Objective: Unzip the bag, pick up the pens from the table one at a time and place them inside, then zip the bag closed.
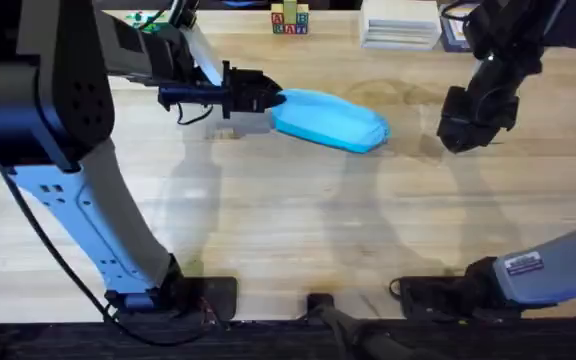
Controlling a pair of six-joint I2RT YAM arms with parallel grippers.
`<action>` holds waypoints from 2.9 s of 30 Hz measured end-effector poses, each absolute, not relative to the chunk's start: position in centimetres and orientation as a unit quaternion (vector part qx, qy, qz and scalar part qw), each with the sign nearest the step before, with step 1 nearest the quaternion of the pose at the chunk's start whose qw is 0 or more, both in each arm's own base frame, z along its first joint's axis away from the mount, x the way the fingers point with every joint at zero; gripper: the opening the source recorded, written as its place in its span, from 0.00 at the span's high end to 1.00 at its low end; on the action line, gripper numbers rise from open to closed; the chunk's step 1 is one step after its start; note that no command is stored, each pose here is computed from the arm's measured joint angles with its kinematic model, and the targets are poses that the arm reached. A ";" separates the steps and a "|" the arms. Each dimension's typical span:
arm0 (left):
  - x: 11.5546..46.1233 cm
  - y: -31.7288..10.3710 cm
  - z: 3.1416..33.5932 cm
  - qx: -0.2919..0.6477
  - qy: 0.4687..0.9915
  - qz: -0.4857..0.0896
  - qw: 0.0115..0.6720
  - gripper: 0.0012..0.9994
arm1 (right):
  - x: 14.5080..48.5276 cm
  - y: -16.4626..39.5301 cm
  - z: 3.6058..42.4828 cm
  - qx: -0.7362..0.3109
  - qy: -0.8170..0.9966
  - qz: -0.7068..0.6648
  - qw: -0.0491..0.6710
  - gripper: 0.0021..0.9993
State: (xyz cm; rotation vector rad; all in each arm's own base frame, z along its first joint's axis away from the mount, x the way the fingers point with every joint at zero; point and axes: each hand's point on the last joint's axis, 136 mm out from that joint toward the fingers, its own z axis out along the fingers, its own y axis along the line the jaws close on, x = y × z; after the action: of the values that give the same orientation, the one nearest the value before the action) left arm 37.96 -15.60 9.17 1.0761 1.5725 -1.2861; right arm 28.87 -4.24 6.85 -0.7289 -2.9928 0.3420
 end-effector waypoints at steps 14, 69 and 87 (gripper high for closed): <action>38.0 -15.6 9.2 0.427 0.624 -0.510 0.409 0.96 | 27.8 -0.2 19.4 -0.150 -0.967 0.054 -0.201 0.97; 38.8 -14.6 11.3 0.455 0.637 -0.451 0.429 0.00 | 22.9 9.2 24.5 0.078 -0.956 -0.044 -0.281 0.00; 33.5 -11.5 21.1 0.461 0.750 -0.260 0.395 0.00 | 22.9 9.2 24.4 0.078 -0.956 -0.044 -0.281 0.00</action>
State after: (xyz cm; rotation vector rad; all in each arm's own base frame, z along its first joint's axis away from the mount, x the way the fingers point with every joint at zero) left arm 33.52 -11.52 21.06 1.1696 1.9023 -0.6600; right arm 22.87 9.21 24.45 0.3023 -3.6942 -0.1706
